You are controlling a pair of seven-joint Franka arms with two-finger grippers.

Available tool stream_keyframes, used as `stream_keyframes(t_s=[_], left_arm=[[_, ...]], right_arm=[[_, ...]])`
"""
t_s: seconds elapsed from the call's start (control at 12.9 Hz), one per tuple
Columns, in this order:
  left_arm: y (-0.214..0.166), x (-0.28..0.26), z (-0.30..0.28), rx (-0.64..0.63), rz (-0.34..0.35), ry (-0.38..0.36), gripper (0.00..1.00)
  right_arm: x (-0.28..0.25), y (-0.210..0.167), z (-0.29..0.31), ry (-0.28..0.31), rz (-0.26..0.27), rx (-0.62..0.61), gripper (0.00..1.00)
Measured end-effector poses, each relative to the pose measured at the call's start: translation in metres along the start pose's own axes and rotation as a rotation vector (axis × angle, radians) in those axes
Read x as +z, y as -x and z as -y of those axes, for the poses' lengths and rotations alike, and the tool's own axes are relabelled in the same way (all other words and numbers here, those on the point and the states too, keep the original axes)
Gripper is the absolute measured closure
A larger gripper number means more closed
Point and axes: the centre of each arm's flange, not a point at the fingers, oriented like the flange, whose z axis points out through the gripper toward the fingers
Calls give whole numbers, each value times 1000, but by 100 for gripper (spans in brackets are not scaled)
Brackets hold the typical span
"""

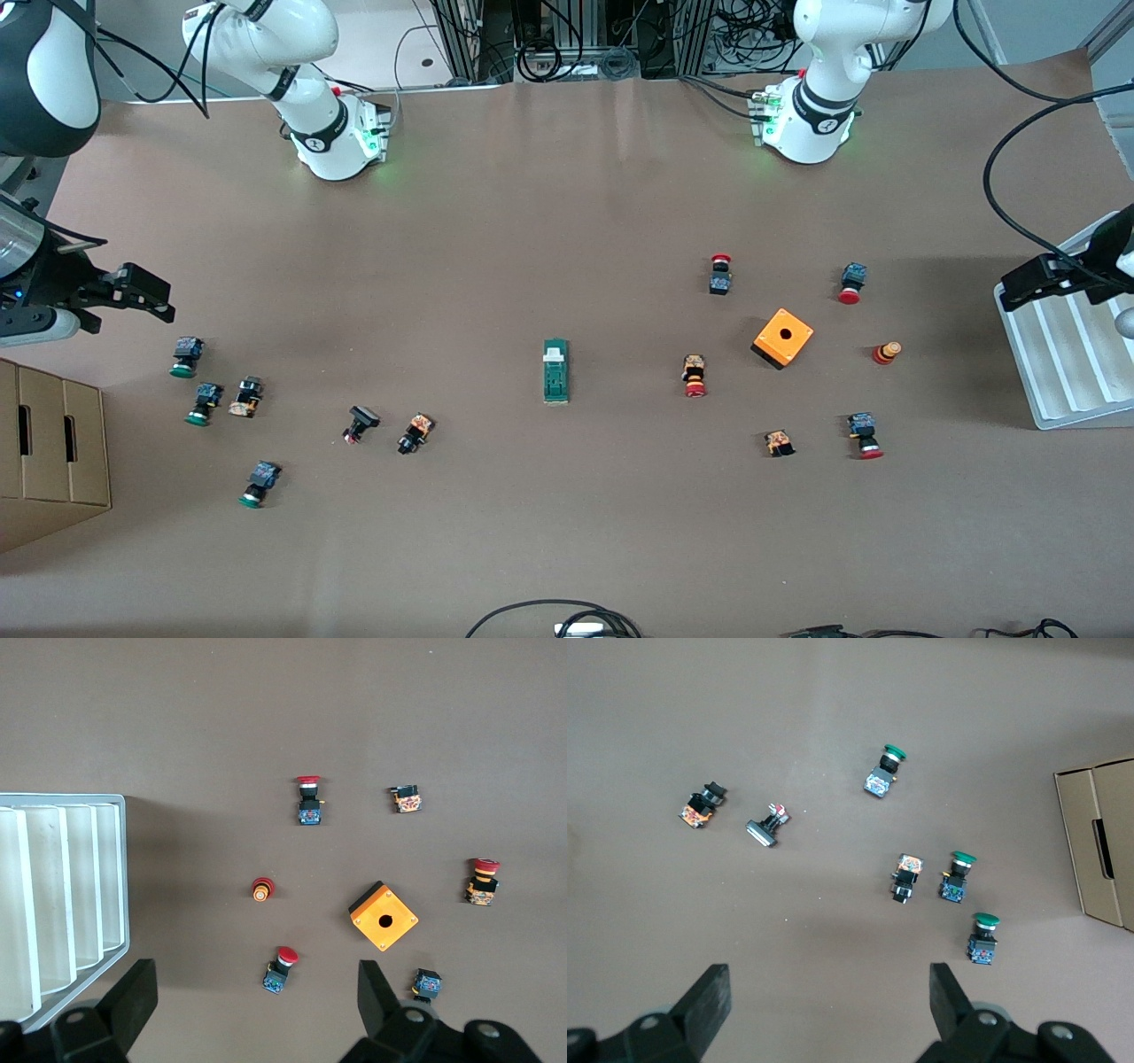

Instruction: Close load switch with both arms

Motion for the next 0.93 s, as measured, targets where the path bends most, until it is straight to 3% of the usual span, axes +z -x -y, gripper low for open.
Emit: stream_keyframes(t_s=[0.93], left_arm=[[-5,4,-7,15,-9,1,0]], right_arm=[[4,-1,-3,0,7,0,0]])
